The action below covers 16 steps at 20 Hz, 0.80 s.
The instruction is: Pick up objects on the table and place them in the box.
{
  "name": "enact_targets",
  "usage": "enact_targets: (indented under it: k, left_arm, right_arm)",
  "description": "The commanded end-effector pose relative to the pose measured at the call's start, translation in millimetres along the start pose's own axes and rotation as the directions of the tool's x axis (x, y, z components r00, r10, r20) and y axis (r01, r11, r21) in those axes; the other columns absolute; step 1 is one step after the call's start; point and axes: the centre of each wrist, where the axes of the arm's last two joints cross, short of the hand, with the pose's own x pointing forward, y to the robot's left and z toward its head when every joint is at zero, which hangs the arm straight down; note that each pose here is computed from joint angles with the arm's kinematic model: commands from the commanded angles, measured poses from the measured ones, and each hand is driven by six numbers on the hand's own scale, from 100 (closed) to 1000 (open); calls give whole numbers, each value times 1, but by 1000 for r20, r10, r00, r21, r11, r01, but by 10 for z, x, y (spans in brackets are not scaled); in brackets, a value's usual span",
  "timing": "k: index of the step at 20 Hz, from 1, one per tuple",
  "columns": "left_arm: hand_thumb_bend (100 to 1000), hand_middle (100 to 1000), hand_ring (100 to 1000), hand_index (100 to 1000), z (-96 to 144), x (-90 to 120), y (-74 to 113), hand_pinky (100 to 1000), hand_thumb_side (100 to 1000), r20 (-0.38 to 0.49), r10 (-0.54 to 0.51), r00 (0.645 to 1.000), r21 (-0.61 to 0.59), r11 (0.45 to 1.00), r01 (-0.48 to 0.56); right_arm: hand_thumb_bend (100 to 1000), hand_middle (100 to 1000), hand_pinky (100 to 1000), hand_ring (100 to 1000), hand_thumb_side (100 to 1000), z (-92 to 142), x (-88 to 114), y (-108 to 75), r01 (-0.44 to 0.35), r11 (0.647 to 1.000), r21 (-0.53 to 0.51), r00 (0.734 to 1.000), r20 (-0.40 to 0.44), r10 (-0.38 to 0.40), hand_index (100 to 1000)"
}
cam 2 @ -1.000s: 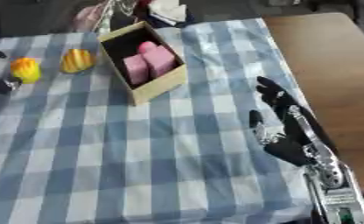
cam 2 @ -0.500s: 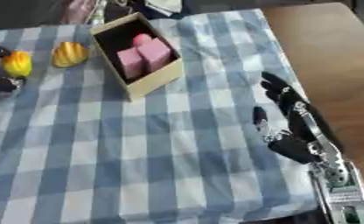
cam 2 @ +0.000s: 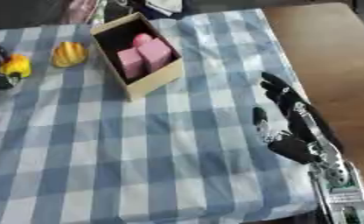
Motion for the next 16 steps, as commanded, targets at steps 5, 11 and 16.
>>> enact_targets:
  k: [5,11,16]
  left_arm:
    - [199,343,388,516,5,87,642,533,110,100,4,995,195,981,-24]
    - [178,348,395,523,48,207,796,538,102,142,24,990,216,975,-54]
    - [192,361,407,537,124,945,961,550,115,396,37,918,228,964,-137]
  right_arm:
    - [100,1000,1000,1000,372,1,27,-68,-20,1000,-3,1000,7,20,1000]
    - [100,1000,1000,1000,370,7,22,-64,-20,1000,-1,1000,5,20,1000]
    - [100,1000,1000,1000,373,-3,22,-39,-13,1000,12,1000,9,12,1000]
